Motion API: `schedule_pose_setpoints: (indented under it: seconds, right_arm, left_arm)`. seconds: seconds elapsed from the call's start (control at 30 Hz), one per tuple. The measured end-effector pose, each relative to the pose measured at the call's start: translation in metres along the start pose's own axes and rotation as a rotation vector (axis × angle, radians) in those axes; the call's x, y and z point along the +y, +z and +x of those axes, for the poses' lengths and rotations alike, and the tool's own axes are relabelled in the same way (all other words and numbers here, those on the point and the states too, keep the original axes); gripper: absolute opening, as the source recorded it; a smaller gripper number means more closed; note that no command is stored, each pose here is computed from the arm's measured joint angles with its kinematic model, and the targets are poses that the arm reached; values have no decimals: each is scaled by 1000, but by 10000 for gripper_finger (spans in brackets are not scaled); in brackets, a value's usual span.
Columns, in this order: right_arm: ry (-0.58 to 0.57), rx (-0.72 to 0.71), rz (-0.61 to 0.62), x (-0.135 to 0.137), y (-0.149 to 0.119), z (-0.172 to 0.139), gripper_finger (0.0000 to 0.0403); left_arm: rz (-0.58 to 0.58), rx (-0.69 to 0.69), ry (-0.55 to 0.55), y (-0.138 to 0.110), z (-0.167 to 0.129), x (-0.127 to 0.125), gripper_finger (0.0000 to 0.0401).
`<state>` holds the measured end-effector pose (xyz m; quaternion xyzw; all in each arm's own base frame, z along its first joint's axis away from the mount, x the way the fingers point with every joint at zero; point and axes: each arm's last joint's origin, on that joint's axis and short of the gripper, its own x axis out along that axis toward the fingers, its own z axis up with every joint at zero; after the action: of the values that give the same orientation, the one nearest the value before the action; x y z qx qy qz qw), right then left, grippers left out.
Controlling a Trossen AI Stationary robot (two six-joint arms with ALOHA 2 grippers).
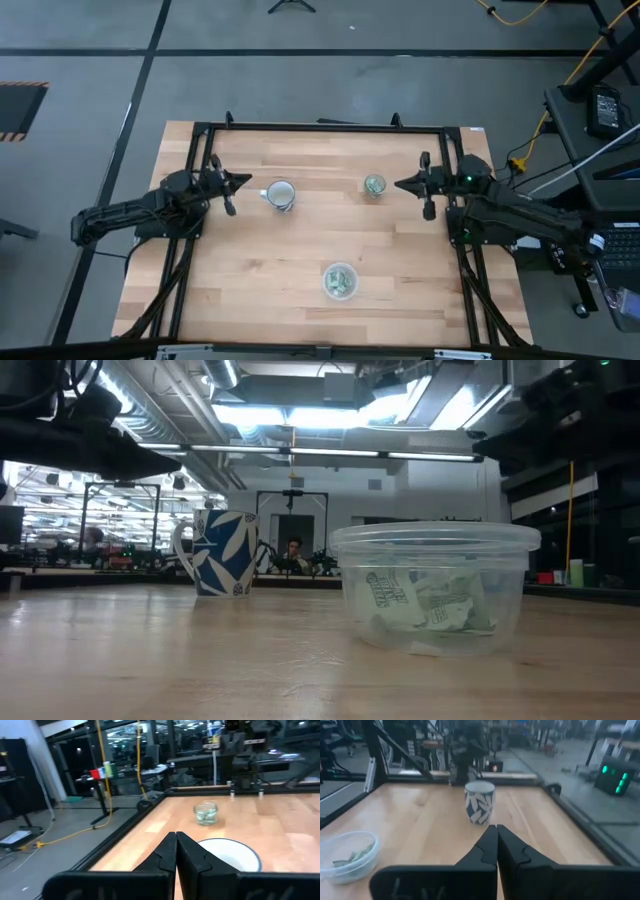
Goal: Pick and place Stevia / Truvia into bins
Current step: Return to Home Position
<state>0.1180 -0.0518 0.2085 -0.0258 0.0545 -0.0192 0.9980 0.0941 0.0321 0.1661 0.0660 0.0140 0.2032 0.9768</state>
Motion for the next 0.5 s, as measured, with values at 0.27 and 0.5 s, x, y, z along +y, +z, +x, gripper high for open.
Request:
schedule_pose_setpoints:
  seconds: [0.27, 0.5]
  right_arm:
    - [-6, -83, -47, 10, -10, -17, 0]
    - [-12, -124, -49, 14, -23, -22, 0]
  left_arm:
    - [-18, 8, 59, -1, 0, 6, 1]
    - [-17, 9, 72, -1, 0, 7, 2]
